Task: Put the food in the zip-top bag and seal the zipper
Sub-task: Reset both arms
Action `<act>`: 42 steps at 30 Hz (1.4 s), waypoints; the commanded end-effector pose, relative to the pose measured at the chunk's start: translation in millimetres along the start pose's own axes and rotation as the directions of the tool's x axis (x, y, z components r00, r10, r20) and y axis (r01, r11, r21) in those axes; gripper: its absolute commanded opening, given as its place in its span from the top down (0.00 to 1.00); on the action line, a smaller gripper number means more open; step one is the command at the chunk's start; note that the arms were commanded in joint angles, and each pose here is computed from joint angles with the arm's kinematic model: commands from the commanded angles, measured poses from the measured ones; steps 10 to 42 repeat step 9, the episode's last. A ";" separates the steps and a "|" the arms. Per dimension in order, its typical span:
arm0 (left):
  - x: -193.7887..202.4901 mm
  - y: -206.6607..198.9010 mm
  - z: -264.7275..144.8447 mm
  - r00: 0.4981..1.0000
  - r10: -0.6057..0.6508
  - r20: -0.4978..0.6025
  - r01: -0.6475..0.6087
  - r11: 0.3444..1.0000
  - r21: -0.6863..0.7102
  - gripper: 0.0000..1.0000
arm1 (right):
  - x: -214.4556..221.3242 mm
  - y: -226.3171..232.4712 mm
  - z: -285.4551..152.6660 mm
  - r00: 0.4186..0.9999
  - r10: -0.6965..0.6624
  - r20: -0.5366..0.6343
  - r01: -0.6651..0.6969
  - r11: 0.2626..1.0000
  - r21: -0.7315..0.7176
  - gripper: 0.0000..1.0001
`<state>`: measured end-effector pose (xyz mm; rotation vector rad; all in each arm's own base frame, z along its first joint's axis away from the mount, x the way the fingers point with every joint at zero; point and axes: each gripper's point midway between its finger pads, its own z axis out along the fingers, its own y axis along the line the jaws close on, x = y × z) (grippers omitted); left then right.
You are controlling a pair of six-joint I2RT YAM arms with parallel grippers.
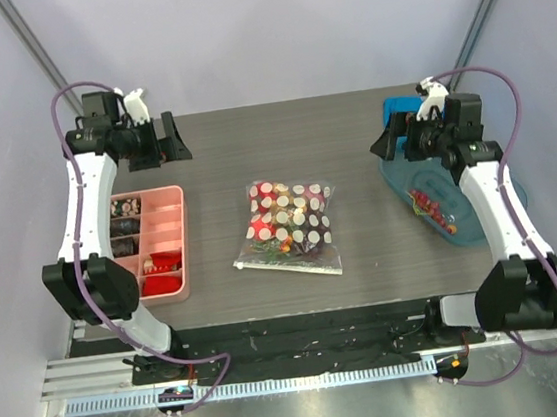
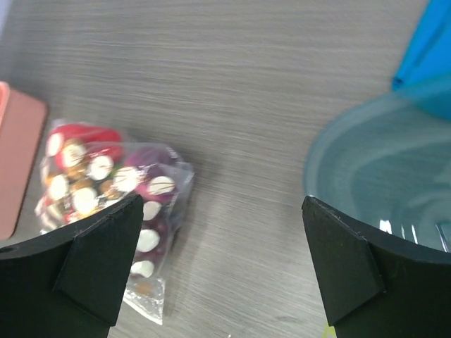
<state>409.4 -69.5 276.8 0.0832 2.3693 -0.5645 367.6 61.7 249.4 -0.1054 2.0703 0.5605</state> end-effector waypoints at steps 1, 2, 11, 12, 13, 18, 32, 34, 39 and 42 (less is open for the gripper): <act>39.4 28.0 -7.6 0.999 0.024 -0.046 -0.030 0.992 -0.126 0.00 | -2.2 -31.6 14.1 0.997 0.063 -0.050 -0.056 0.990 0.130 0.00; 40.6 28.7 -11.5 0.999 0.036 -0.023 -0.038 0.990 -0.139 0.00 | -4.3 -34.0 16.9 0.997 0.058 -0.058 -0.050 0.990 0.134 0.00; 70.1 45.6 -14.0 0.995 0.063 -0.079 -0.079 0.976 -0.205 0.00 | 3.6 -40.1 28.7 0.991 0.067 -0.115 -0.052 0.991 0.127 0.01; 70.1 45.6 -14.0 0.995 0.063 -0.079 -0.079 0.976 -0.205 0.00 | 3.6 -40.1 28.7 0.991 0.067 -0.115 -0.052 0.991 0.127 0.01; 70.1 45.6 -14.0 0.995 0.063 -0.079 -0.079 0.976 -0.205 0.00 | 3.6 -40.1 28.7 0.991 0.067 -0.115 -0.052 0.991 0.127 0.01; 70.1 45.6 -14.0 0.995 0.063 -0.079 -0.079 0.976 -0.205 0.00 | 3.6 -40.1 28.7 0.991 0.067 -0.115 -0.052 0.991 0.127 0.01; 70.1 45.6 -14.0 0.995 0.063 -0.079 -0.079 0.976 -0.205 0.00 | 3.6 -40.1 28.7 0.991 0.067 -0.115 -0.052 0.991 0.127 0.01; 70.1 45.6 -14.0 0.995 0.063 -0.079 -0.079 0.976 -0.205 0.00 | 3.6 -40.1 28.7 0.991 0.067 -0.115 -0.052 0.991 0.127 0.01; 70.1 45.6 -14.0 0.995 0.063 -0.079 -0.079 0.976 -0.205 0.00 | 3.6 -40.1 28.7 0.991 0.067 -0.115 -0.052 0.991 0.127 0.01; 70.1 45.6 -14.0 0.995 0.063 -0.079 -0.079 0.976 -0.205 0.00 | 3.6 -40.1 28.7 0.991 0.067 -0.115 -0.052 0.991 0.127 0.01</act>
